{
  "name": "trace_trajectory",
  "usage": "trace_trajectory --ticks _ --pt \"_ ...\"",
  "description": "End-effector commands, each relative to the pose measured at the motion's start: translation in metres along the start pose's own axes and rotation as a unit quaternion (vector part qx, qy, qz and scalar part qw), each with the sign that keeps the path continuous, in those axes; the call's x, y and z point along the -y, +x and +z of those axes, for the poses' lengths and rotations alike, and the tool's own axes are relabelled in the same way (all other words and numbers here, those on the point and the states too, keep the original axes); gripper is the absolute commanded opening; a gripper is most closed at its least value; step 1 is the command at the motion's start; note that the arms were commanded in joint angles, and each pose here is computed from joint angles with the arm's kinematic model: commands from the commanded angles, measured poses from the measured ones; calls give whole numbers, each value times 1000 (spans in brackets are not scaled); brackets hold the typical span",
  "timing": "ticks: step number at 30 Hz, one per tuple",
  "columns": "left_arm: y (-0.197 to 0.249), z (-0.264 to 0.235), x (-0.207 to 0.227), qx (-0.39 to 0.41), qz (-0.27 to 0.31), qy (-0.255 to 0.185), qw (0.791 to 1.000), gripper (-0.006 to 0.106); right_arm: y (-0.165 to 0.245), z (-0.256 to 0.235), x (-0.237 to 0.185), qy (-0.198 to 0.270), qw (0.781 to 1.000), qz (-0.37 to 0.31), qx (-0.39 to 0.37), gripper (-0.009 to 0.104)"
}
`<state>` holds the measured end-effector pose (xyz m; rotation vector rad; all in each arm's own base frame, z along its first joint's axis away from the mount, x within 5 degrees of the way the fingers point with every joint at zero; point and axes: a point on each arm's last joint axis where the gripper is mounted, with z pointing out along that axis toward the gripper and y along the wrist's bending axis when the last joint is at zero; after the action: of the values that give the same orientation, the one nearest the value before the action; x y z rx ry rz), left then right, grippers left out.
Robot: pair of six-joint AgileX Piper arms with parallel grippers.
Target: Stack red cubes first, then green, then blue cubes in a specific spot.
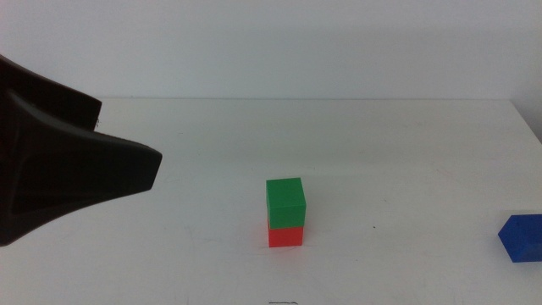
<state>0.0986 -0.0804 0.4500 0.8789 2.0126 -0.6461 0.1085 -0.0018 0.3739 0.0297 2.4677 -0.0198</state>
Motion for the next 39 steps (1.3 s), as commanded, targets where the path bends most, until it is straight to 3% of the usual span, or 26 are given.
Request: trace_trajectory --ticks 1,8,19,39 --pt "-9 -4 3 39 -5 8 999 92 -26 -3 0 3 1000 -3 -13 87" --pt "-9 -4 3 39 -5 8 999 92 -66 34 -2 2 997 -4 -82 87" --pt "-9 -4 3 39 -5 8 999 92 -83 98 -3 9 986 -22 -164 87" --pt "-9 -4 3 40 -5 7 999 92 -84 118 21 28 982 25 -187 87"
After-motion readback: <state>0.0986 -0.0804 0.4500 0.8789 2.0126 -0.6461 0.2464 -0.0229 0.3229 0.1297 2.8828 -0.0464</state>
